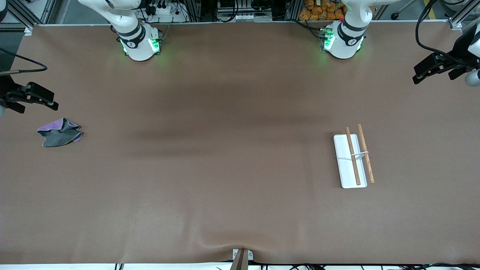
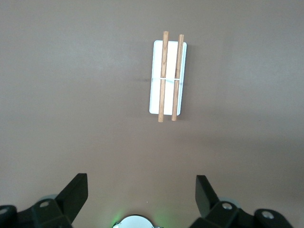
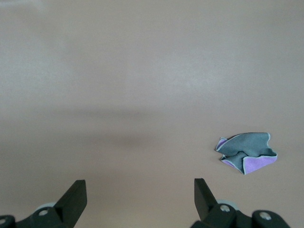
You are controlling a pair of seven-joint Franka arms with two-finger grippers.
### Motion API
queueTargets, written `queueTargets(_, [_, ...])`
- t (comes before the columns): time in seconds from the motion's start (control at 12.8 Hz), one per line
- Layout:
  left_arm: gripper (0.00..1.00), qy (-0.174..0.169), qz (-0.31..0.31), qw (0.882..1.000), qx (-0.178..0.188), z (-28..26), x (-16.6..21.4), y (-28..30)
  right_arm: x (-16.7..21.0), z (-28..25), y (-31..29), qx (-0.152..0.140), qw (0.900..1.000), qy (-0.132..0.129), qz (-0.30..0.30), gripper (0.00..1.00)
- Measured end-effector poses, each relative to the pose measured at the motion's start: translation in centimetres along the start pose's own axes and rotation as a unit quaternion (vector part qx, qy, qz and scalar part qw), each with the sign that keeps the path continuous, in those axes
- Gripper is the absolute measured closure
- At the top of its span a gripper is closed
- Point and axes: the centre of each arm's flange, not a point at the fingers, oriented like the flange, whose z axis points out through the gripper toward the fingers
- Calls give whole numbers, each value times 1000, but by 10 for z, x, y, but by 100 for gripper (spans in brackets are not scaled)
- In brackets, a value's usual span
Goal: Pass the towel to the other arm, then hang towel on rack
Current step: 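Move the right gripper toward the purple-grey towel, then grasp the purple-grey towel with the right gripper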
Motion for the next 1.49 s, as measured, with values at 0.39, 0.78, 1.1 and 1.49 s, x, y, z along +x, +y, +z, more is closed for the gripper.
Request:
queueTargets(0.39, [0,-4,-8,1000,-1,5,8,-8,12,41,51,-4,999,-31,39,0])
queueTargets(0.78, [0,-1,-13,1000,-2,2,9,-13,28,121,126,-14,992,-87,87,0])
queueTargets(1.1, [0,1,-8,1000,-2,0,8,-8,25,178,207,-6,989,-97,108,0])
queueTargets(1.49, [0,1,-8,1000,-4,0,8,-7,-3,216,289,3,986,-106,127,0])
